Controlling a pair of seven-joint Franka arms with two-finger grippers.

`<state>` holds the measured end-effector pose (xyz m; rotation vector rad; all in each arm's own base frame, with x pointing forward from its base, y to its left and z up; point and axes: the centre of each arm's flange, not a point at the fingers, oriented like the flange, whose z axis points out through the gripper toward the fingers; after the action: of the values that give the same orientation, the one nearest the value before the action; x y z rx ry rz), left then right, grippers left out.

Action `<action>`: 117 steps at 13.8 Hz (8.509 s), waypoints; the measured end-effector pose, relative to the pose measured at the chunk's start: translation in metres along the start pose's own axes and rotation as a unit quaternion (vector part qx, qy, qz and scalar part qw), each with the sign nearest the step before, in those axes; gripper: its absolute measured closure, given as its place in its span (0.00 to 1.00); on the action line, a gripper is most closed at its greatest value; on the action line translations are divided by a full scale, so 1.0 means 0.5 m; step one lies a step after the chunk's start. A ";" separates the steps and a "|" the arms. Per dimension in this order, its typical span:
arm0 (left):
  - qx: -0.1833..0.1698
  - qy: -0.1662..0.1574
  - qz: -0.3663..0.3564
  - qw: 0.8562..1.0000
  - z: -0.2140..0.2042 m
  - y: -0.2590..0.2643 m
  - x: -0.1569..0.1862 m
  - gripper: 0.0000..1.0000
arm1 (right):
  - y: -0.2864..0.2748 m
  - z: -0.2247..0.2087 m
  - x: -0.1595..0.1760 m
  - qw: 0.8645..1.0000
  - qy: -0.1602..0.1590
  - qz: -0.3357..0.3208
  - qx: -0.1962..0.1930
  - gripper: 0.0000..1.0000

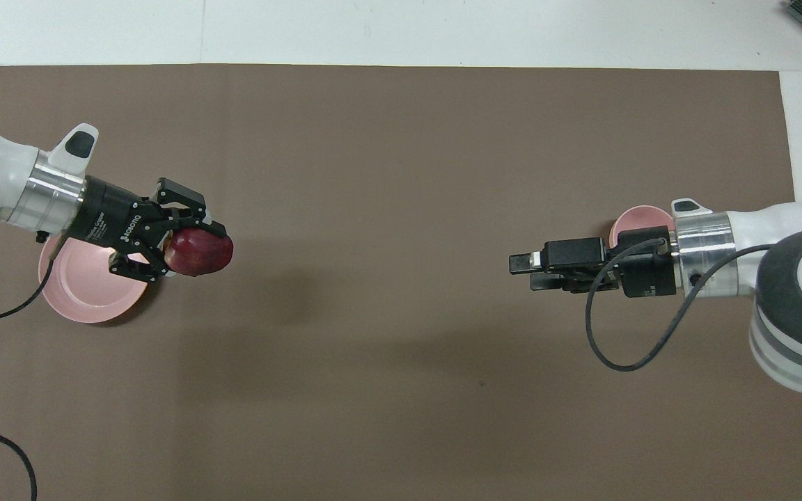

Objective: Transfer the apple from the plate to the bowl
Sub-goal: 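Lift the apple with the left gripper while the right gripper approaches, then close the right gripper on the apple held by the left gripper, then open the left gripper and pull back while the right gripper withdraws, then lower the apple into the bowl while the left gripper returns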

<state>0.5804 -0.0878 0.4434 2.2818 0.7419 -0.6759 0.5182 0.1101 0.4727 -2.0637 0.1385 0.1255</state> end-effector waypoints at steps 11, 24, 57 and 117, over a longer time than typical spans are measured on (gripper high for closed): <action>-0.104 -0.166 -0.046 0.980 0.237 0.137 -0.126 0.23 | -0.016 0.026 -0.048 0.999 -0.010 0.014 0.037 0.00; -0.171 -0.227 -0.173 0.943 0.409 0.267 -0.290 0.23 | -0.063 0.099 -0.055 0.999 0.018 0.016 0.044 0.00; -0.166 -0.239 -0.178 0.940 0.475 0.273 -0.370 0.23 | -0.045 0.069 -0.054 0.998 0.004 0.027 0.057 0.11; 0.322 0.199 0.313 0.871 -0.310 -0.008 -0.226 0.00 | 0.364 -0.100 0.207 0.815 0.009 -0.175 -0.552 0.01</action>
<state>0.5390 -0.0138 0.6154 3.0904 -0.1412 -0.1299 0.5943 -0.0248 0.3230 -3.2133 -0.4116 -0.0737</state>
